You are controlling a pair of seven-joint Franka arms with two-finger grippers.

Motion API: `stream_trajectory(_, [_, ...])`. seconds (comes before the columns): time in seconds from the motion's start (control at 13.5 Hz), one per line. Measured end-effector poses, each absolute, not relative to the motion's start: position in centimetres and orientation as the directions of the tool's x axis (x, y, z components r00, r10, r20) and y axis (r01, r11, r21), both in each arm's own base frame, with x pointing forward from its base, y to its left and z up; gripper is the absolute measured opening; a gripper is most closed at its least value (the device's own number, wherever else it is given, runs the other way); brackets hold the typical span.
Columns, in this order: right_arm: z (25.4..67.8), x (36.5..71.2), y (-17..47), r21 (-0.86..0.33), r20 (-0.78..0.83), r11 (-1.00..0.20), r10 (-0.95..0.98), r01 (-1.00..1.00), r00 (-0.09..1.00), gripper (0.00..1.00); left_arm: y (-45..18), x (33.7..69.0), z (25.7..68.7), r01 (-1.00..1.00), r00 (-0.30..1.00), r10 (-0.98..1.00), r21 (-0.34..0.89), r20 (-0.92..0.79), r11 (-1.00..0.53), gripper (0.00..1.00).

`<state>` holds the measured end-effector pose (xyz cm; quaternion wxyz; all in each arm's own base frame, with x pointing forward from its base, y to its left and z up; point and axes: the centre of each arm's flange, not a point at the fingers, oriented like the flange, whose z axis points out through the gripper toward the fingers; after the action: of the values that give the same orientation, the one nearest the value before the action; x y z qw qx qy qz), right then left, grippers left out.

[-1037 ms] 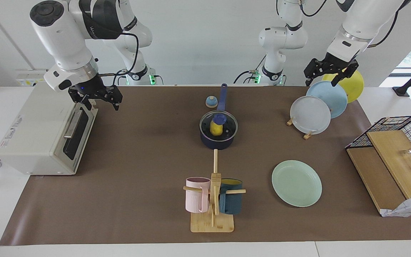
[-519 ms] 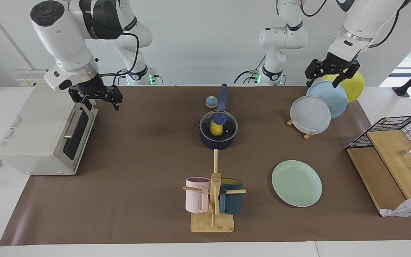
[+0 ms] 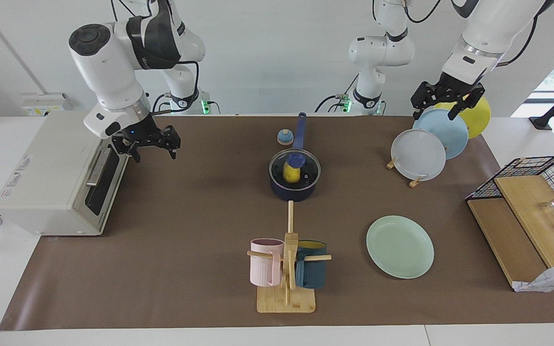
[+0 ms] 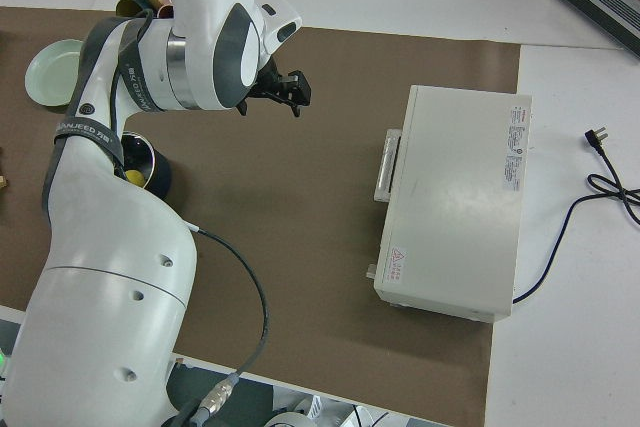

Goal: Transfer potato from pot to plate
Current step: 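Reach the right gripper over the glass lid on the saucepan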

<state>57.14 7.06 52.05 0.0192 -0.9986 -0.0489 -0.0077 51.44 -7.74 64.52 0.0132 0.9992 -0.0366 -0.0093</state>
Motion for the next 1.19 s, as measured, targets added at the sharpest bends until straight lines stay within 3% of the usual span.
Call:
stream_trajectory(0.22, [49.7,58.3,11.6,-0.072,0.025,-0.985,0.152,0.154,0.988,1.0,-7.7,51.4,64.5,-0.073,0.997,-0.073,0.027,-0.018,-0.997,1.0])
stream_trajectory(0.37, [50.3,58.2,18.2,-0.094,0.036,-0.986,0.136,0.139,0.99,1.0,-7.7,51.4,64.5,-0.073,0.997,-0.073,0.027,-0.019,-0.997,1.0])
stream_trajectory(0.74, [51.0,52.7,35.3,-0.089,0.066,-0.993,0.075,0.081,0.995,1.0,-7.7,51.1,64.1,-0.072,0.997,-0.073,0.026,-0.028,-0.997,1.0])
stream_trajectory(1.19, [45.8,50.1,42.8,-0.079,0.079,-0.995,0.05,0.056,0.996,1.0,-7.6,50.7,64.0,-0.071,0.997,-0.072,0.026,-0.032,-0.997,1.0])
